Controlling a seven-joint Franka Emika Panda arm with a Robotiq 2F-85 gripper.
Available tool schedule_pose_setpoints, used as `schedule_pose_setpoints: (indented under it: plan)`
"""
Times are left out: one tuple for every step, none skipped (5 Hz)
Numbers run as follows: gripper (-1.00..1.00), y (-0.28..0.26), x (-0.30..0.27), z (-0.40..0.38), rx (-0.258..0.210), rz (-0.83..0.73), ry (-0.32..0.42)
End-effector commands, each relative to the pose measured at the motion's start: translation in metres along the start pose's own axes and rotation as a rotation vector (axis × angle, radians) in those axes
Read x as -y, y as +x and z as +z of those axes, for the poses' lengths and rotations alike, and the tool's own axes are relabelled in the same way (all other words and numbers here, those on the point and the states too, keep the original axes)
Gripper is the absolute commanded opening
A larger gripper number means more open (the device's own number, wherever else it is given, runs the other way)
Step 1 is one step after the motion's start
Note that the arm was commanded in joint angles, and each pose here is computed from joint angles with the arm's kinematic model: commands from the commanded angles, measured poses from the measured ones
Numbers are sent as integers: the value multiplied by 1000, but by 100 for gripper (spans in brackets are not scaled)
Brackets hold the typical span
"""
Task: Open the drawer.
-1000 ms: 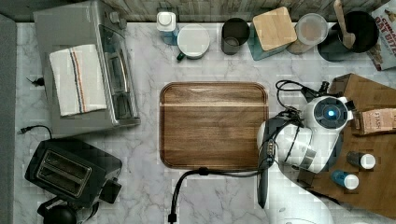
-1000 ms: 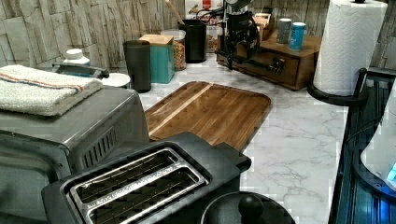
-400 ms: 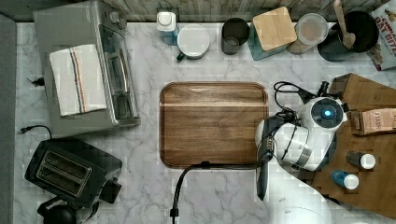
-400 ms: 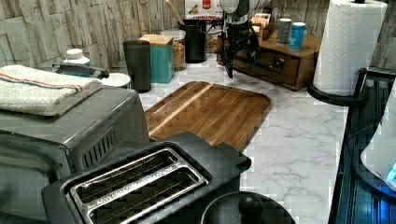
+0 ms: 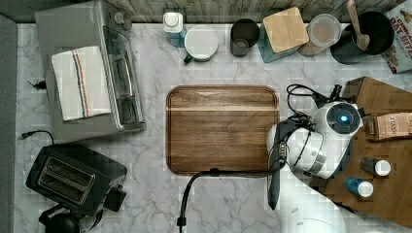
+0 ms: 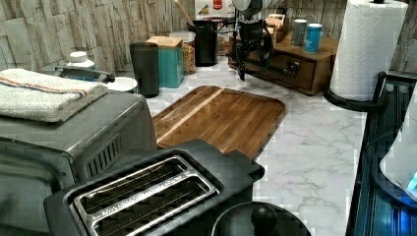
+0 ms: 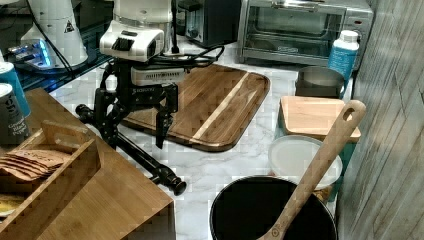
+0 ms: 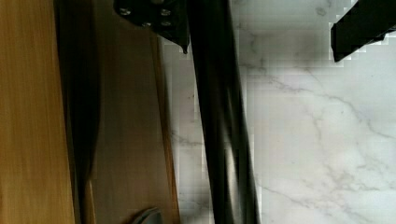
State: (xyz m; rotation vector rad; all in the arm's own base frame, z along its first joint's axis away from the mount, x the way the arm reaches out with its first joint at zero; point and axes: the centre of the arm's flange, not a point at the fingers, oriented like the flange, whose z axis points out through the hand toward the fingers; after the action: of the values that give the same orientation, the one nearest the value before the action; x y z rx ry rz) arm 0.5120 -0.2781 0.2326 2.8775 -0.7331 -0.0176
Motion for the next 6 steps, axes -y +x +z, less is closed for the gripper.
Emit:
schedule_pose_setpoints:
  plan:
    - [100,-16,133,-51,-92,-108,135]
    - [100,-29,180,-59,-95,-92,129]
    - [100,-32,222,-67,-83,-98,138]
    - [100,-36,254,-72,-81,-109,137]
    - [100,-44,283,-74,-80,-117,145]
    - [100,-47,311,-80,-78,-85,166]
